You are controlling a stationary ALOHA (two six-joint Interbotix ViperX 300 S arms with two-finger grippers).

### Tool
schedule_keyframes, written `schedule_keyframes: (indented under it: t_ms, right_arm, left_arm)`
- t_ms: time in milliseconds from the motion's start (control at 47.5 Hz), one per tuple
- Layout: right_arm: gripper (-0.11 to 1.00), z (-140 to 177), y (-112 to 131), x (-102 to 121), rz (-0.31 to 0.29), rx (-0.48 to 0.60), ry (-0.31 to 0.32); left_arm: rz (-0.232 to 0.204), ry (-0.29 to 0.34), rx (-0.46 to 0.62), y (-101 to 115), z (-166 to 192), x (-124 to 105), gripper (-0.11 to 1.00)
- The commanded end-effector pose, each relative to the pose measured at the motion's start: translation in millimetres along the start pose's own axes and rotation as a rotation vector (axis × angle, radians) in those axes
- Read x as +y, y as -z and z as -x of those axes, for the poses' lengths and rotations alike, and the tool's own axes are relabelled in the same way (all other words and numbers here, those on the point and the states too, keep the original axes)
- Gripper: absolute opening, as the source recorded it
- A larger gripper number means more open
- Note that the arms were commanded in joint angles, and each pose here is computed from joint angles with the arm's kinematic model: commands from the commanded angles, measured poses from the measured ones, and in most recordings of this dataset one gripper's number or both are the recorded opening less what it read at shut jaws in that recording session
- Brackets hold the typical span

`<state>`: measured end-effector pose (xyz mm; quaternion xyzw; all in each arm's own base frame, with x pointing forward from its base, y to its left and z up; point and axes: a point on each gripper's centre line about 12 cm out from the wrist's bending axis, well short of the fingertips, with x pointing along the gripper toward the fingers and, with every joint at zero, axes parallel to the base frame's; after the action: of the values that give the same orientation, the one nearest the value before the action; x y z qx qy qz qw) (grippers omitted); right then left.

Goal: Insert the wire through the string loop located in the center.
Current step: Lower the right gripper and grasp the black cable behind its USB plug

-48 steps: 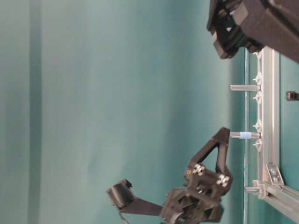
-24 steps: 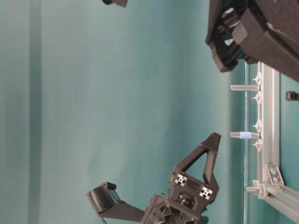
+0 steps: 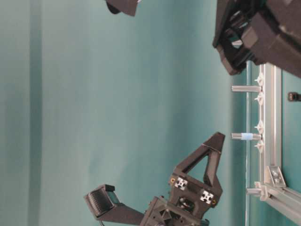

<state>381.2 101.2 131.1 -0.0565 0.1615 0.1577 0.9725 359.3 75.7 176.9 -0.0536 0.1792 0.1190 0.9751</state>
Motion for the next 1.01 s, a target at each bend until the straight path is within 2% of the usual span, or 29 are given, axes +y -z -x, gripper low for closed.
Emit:
schedule_keyframes:
  t_ms: [0, 42, 84, 631, 989]
  right_arm:
    - [0.22, -2, -10, 0, 0.003, -0.029, -0.001]
    - [0.32, -2, -9, 0, 0.003, -0.026, -0.001]
    - [0.37, -3, -7, 0, 0.003, -0.02, -0.001]
    - [0.36, -19, 0, 1, 0.011, -0.006, -0.011]
    - [0.36, -25, 16, 2, 0.009, 0.036, -0.016]
  left_arm:
    - [-0.006, 0.007, -0.027, -11, 5, -2, 0.49]
    - [-0.006, 0.007, -0.02, -10, 6, -2, 0.49]
    - [-0.007, 0.008, -0.015, -10, 8, -2, 0.49]
    - [-0.012, 0.028, -0.005, -13, 13, -10, 0.49]
    - [-0.017, 0.032, 0.003, -10, 14, -11, 0.49]
